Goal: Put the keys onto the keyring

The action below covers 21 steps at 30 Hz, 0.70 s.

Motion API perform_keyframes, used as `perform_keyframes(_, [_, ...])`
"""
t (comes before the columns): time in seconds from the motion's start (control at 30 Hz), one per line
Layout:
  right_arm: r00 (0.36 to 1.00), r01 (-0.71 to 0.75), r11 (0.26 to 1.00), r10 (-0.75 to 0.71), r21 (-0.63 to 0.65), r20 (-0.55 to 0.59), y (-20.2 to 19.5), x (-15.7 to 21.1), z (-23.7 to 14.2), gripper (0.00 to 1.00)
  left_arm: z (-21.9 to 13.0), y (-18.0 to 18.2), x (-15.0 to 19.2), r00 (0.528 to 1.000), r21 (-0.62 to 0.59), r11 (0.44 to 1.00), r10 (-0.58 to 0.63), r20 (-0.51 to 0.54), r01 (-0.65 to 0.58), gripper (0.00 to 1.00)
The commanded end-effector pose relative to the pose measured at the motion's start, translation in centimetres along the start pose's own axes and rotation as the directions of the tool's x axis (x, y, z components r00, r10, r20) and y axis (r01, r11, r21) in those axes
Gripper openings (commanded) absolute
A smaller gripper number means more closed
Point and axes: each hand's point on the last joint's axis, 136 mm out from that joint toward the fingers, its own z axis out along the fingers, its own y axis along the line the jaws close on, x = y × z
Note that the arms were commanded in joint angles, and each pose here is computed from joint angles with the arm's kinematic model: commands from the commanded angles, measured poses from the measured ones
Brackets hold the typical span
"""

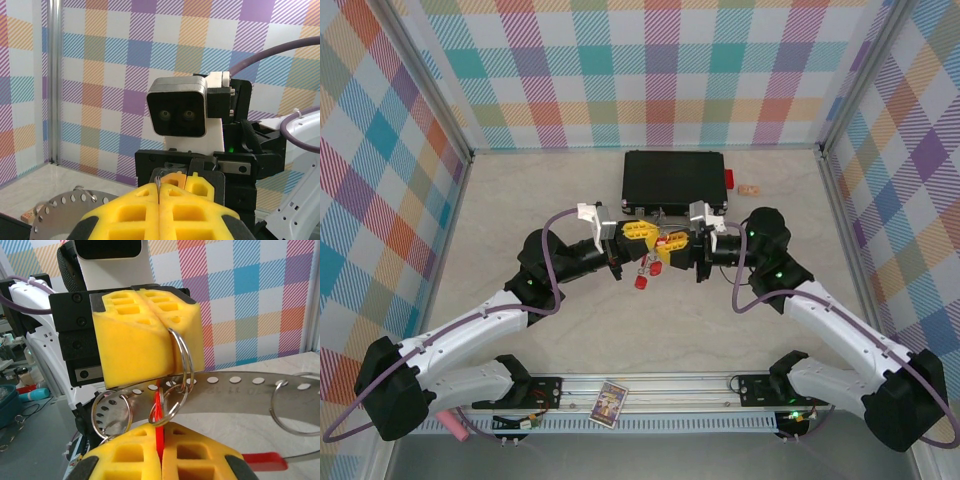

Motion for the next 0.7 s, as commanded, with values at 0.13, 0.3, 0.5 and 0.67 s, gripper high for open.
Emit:
perform_keyframes(0.13, [0.997,-0.06,0.998,0.06,-0.01,-0.051,-0.3,1.9,0.3,0.02,-0.2,-1.6,-3.6,0.991,0.052,0.997,0.05,0.127,-0.057,0.0])
perform_keyframes(0.3, [0.996,-0.069,0.997,0.07,0.028,-0.055,-0.7,2.2,0.1,0.24,-0.4,-1.5,-3.5,0.991,0.043,0.997,0.055,0.125,-0.06,0.0])
perform_keyframes(0.5, [0.999,-0.028,0.992,0.03,0.124,-0.012,-1.0,1.5,-1.2,0.22,-0.5,-1.1,-2.7,0.993,0.022,0.998,0.064,0.097,-0.066,0.0])
perform_keyframes(0.67, [0.999,-0.015,0.984,0.008,0.177,0.038,-0.9,0.1,-2.5,0.23,-0.5,-0.9,-2.0,0.994,0.012,0.997,0.069,0.081,-0.07,0.0])
